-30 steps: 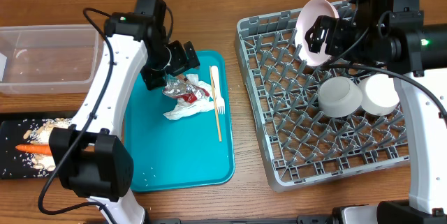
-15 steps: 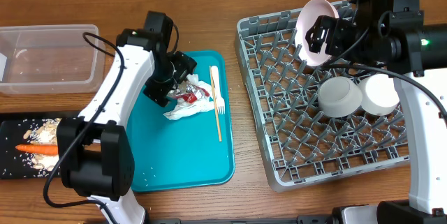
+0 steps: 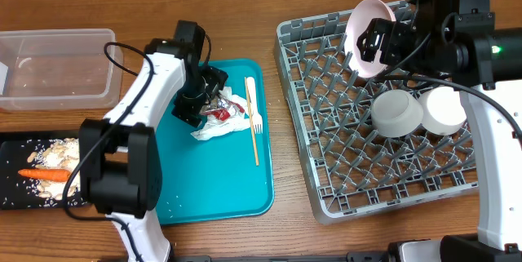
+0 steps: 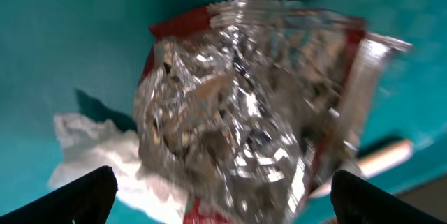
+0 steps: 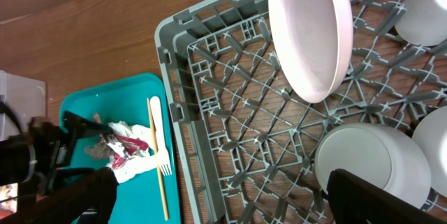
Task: Sort waste into correct bins and load items into the dishwasher rack
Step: 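Grasp the foil and red wrapper on the tray with the left gripper, then carry the wrapper left and drop it into the clear plastic bin, then move the left gripper back over the white tissue on the tray, then grasp the white tissue with the left gripper and lift it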
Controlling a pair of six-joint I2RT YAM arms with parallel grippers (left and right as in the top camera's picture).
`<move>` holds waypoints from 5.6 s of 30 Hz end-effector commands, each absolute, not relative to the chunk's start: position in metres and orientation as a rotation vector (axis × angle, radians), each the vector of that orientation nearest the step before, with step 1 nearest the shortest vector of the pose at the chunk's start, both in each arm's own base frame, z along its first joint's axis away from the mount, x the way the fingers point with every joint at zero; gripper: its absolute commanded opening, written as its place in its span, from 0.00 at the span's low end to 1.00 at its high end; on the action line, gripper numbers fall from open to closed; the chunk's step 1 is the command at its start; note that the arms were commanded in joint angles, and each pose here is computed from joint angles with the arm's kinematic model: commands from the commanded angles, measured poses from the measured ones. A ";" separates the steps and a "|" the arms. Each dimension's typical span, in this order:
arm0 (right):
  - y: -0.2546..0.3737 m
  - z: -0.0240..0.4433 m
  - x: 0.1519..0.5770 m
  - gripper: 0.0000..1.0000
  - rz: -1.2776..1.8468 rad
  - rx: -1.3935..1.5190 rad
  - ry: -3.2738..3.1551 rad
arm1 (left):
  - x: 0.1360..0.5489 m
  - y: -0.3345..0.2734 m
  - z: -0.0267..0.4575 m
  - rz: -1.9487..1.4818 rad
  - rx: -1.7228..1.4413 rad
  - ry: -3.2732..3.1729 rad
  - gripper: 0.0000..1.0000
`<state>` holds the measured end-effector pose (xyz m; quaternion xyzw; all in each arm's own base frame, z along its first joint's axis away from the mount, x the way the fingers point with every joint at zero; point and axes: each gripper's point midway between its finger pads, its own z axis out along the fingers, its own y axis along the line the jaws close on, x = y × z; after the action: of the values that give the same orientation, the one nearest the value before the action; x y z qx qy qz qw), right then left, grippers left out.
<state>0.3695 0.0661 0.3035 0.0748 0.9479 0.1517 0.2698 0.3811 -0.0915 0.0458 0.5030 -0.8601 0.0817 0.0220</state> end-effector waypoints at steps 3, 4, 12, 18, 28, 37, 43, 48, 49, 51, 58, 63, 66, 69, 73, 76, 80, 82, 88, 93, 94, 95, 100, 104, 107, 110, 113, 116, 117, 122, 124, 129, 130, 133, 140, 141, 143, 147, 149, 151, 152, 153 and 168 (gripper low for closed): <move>0.065 0.310 0.374 1.00 0.402 0.203 2.532 | 0.380 -0.086 0.030 0.213 1.593 -2.625 1.00; 0.065 0.310 0.374 1.00 0.402 0.203 2.532 | 0.382 -0.085 0.031 0.219 1.590 -2.633 1.00; 0.065 0.310 0.374 1.00 0.402 0.203 2.532 | 0.385 -0.083 0.031 0.231 1.523 -2.686 0.83; 0.065 0.310 0.374 1.00 0.402 0.203 2.532 | 0.387 -0.078 0.034 0.238 1.427 -2.747 0.64; 0.065 0.310 0.374 1.00 0.402 0.203 2.532 | 0.390 -0.076 0.037 0.250 1.323 -2.810 0.04; 0.065 0.310 0.374 1.00 0.402 0.203 2.532 | 0.403 -0.069 0.086 0.259 1.233 -2.876 0.04; 0.065 0.310 0.374 1.00 0.402 0.203 2.532 | 0.420 -0.053 0.127 0.308 1.234 -2.934 0.04; 0.065 0.310 0.374 1.00 0.402 0.203 2.532 | 0.431 -0.011 0.151 0.340 1.380 -2.917 0.04; 0.065 0.310 0.374 1.00 0.402 0.203 2.532 | 0.433 0.002 0.155 0.356 1.428 -2.904 0.04; 0.065 0.310 0.374 1.00 0.402 0.203 2.532 | 0.435 0.024 0.161 0.393 1.509 -2.874 0.04; 0.065 0.310 0.374 1.00 0.402 0.203 2.532 | 0.446 0.105 0.174 0.579 1.753 -2.815 0.04; 0.065 0.310 0.374 1.00 0.402 0.203 2.532 | 0.439 0.166 0.177 0.552 1.939 -2.786 0.05; 0.065 0.310 0.374 1.00 0.402 0.203 2.532 | 0.428 0.205 0.176 0.442 2.074 -2.763 0.06; 0.065 0.310 0.374 1.00 0.402 0.203 2.532 | 0.417 0.240 0.176 0.312 2.193 -2.740 0.09; 0.065 0.310 0.374 1.00 0.402 0.203 2.532 | 0.419 0.271 0.184 0.215 2.308 -2.774 0.43; 0.065 0.310 0.374 1.00 0.402 0.203 2.532 | 0.423 0.289 0.191 0.129 2.380 -2.805 0.65; 0.065 0.310 0.374 1.00 0.402 0.203 2.532 | 0.430 0.293 0.196 0.144 2.403 -2.836 0.73; 0.065 0.310 0.374 1.00 0.402 0.203 2.532 | 0.434 0.294 0.199 0.166 2.409 -2.853 0.81; 0.065 0.310 0.374 1.00 0.402 0.203 2.532 | 0.438 0.287 0.199 0.235 2.369 -2.874 1.00; 0.065 0.310 0.374 1.00 0.402 0.203 2.532 | 0.461 0.241 0.209 0.722 1.988 -3.059 1.00; 0.065 0.310 0.374 1.00 0.402 0.203 2.532 | 0.466 0.230 0.213 0.838 1.906 -3.079 1.00; 0.065 0.310 0.374 1.00 0.402 0.203 2.532 | 0.469 0.219 0.217 0.944 1.824 -3.094 1.00; 0.065 0.310 0.374 1.00 0.402 0.203 2.532 | 0.483 0.152 0.234 1.322 1.300 -3.202 1.00; 0.065 0.310 0.374 1.00 0.402 0.203 2.532 | 0.480 0.099 0.221 1.235 0.935 -3.282 1.00; 0.065 0.310 0.374 1.00 0.402 0.203 2.532 | 0.473 0.058 0.202 1.013 0.694 -3.328 1.00; 0.065 0.310 0.374 1.00 0.402 0.203 2.532 | 0.464 0.013 0.187 0.814 0.396 -3.361 1.00; 0.065 0.310 0.374 1.00 0.402 0.203 2.532 | 0.456 -0.024 0.176 0.602 0.220 -3.366 1.00; 0.065 0.310 0.374 1.00 0.402 0.203 2.532 | 0.454 -0.052 0.170 0.438 0.076 -3.389 1.00; 0.065 0.310 0.374 1.00 0.402 0.203 2.532 | 0.455 -0.059 0.169 0.368 0.012 -3.408 1.00; 0.065 0.310 0.374 1.00 0.402 0.203 2.532 | 0.473 -0.064 0.173 -0.161 -0.168 -3.527 1.00; 0.065 0.310 0.374 1.00 0.402 0.203 2.532 | 0.479 -0.062 0.178 -0.314 -0.181 -3.554 1.00; 0.065 0.310 0.374 1.00 0.402 0.203 2.532 | 0.468 -0.101 0.173 -0.050 -0.597 -3.482 1.00; 0.065 0.310 0.374 1.00 0.402 0.203 2.532 | 0.459 -0.124 0.172 0.152 -0.867 -3.402 1.00; 0.065 0.310 0.374 1.00 0.402 0.203 2.532 | 0.421 -0.164 0.176 0.591 -1.450 -3.097 1.00; 0.065 0.310 0.374 1.00 0.402 0.203 2.532 | 0.441 -0.139 0.170 0.267 -1.623 -3.091 1.00; 0.065 0.310 0.374 1.00 0.402 0.203 2.532 | 0.442 -0.136 0.170 0.227 -1.616 -3.093 1.00; 0.065 0.310 0.374 1.00 0.402 0.203 2.532 | 0.436 -0.132 0.167 0.221 -1.578 -3.076 1.00; 0.065 0.310 0.374 1.00 0.402 0.203 2.532 | 0.412 -0.150 0.165 0.415 -1.977 -2.792 1.00; 0.065 0.310 0.374 1.00 0.402 0.203 2.532 | 0.401 -0.154 0.162 0.489 -2.054 -2.697 1.00; 0.065 0.310 0.374 1.00 0.402 0.203 2.532 | 0.397 -0.152 0.152 0.506 -2.010 -2.674 1.00; 0.065 0.310 0.374 1.00 0.402 0.203 2.532 | 0.397 -0.149 0.145 0.485 -1.990 -2.660 1.00; 0.065 0.310 0.374 1.00 0.402 0.203 2.532 | 0.398 -0.142 0.135 0.423 -1.966 -2.643 1.00; 0.065 0.310 0.374 1.00 0.402 0.203 2.532 | 0.407 -0.130 0.062 0.272 -1.886 -2.505 1.00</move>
<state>0.3699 0.0655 0.3027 0.0753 0.9484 0.1497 0.2692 0.4064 -0.1268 0.0691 -0.5837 -0.8064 0.0940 -0.0102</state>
